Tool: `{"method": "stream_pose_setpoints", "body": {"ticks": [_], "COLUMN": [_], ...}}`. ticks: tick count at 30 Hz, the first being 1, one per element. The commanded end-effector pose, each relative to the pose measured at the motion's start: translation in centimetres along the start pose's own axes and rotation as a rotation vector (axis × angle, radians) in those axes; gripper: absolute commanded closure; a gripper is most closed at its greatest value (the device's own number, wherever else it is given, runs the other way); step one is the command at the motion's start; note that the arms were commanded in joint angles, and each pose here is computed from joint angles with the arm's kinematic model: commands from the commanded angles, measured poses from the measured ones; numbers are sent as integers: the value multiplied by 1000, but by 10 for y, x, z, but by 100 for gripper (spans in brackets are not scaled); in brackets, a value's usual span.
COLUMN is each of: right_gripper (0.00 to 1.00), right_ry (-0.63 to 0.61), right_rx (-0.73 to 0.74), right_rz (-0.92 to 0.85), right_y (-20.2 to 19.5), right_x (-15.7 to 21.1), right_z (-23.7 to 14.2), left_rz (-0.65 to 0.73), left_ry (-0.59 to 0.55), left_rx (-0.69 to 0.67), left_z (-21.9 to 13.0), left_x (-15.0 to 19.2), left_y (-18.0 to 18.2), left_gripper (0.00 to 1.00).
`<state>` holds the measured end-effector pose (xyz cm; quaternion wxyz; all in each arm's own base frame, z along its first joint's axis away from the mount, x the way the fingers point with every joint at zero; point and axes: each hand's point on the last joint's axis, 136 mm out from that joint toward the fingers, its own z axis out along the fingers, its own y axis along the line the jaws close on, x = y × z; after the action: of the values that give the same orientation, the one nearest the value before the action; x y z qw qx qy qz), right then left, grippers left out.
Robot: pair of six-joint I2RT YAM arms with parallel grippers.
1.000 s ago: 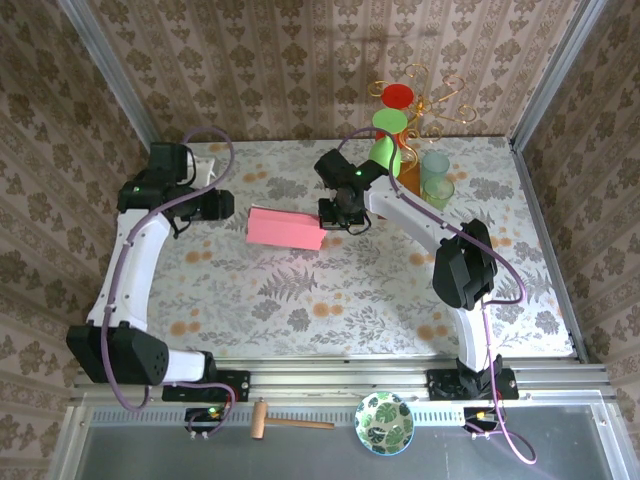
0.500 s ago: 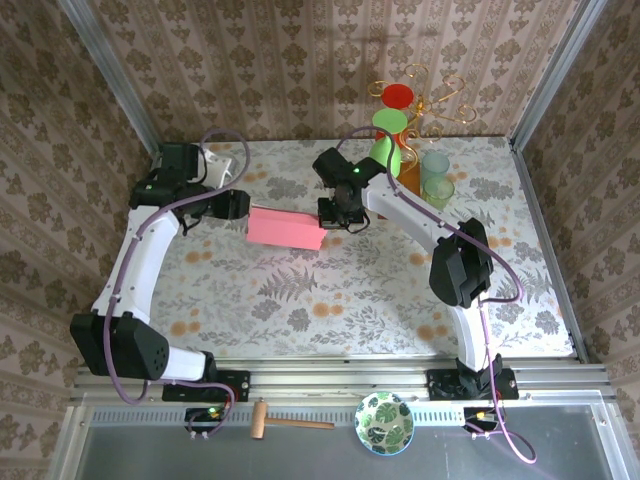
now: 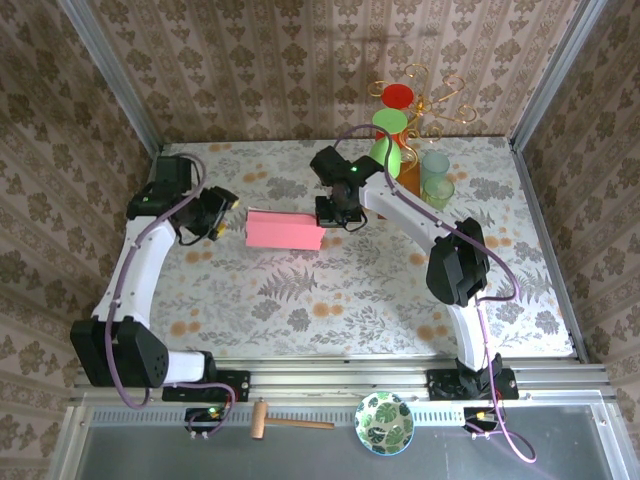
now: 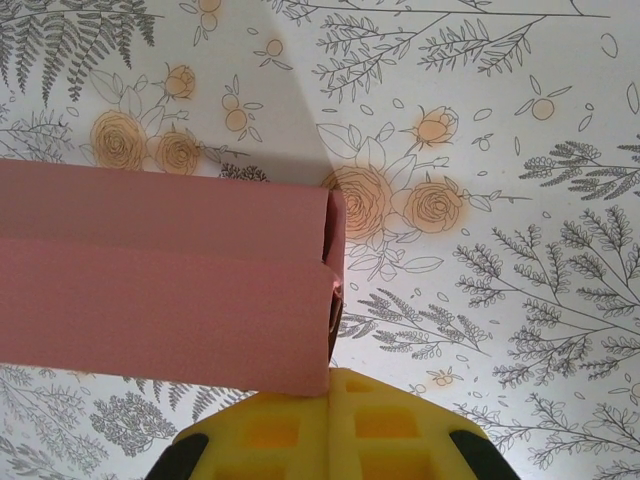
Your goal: Fold the paper box
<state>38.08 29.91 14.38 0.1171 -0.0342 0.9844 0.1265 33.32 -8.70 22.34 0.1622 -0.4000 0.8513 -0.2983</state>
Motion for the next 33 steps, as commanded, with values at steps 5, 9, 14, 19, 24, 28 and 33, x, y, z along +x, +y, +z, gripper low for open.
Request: {"method": "stream_pose_setpoints", "body": {"ticks": [5,9,14,19,24,28,33], "right_gripper": [100,100,100,100,100,100,100], "right_ry": [32,31,32,35,32,33,31], "right_rx": [53,53,50,54,52,52,49], "right_rz": [8,8,9,7,11,10,12], "right_y": [-6,-7,-6,-7,-7,-7,-6], "right_x": [7,7,7,8,7,7,6], "right_z": [7,7,8,9,9,9,8], "left_rz": [-288,-280,-286,-279,-297,-304,-322], "left_ry": [94,133,161,198,208,213,206], "left_rx": [143,133,140,152,144,145,137], "left_z": [14,24,38,50,54,57,60], "left_x": [6,7,11,17,23,25,24], "left_y": [-22,-23,-18,-20,-11,-6,2], "left_gripper": [31,30,30,31,37,41,50]}}
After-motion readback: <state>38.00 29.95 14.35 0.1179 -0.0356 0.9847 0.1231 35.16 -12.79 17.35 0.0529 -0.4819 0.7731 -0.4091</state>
